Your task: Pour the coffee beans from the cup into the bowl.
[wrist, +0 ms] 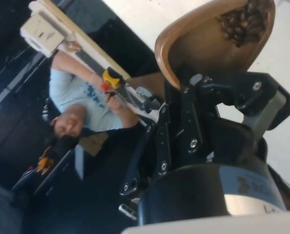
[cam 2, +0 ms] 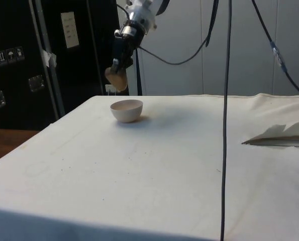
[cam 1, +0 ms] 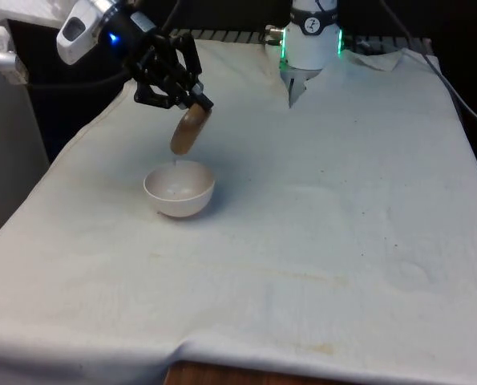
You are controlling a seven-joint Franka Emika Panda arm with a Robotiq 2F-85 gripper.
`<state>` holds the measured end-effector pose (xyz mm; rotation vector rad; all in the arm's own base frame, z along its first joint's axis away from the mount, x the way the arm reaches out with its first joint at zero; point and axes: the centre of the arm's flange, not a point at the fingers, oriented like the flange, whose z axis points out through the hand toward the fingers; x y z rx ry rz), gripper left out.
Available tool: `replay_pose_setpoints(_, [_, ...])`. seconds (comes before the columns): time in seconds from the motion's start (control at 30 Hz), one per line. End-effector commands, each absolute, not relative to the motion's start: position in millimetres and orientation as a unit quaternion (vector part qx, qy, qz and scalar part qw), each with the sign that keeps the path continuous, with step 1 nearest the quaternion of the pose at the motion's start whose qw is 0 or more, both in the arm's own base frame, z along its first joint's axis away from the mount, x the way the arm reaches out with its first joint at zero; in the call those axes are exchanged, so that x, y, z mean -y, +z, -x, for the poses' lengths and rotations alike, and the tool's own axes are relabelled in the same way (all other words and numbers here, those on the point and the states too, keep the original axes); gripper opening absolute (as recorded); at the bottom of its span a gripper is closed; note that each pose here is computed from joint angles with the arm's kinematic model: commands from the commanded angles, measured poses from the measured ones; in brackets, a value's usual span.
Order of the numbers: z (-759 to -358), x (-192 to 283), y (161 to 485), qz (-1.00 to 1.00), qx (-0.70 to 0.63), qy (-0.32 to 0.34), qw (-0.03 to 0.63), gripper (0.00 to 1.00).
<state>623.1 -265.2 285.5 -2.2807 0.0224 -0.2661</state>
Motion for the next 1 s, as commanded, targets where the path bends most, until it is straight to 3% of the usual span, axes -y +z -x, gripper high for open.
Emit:
replay_pose_setpoints(0.0, [-623.0, 267.8, 285.2, 0.902, -0.007, -0.106, 0.419, 0.02])
replay_pose_setpoints(0.97, [-610.4, 294.0, 266.7, 0.853, -0.009, -0.13, 0.506, 0.02])
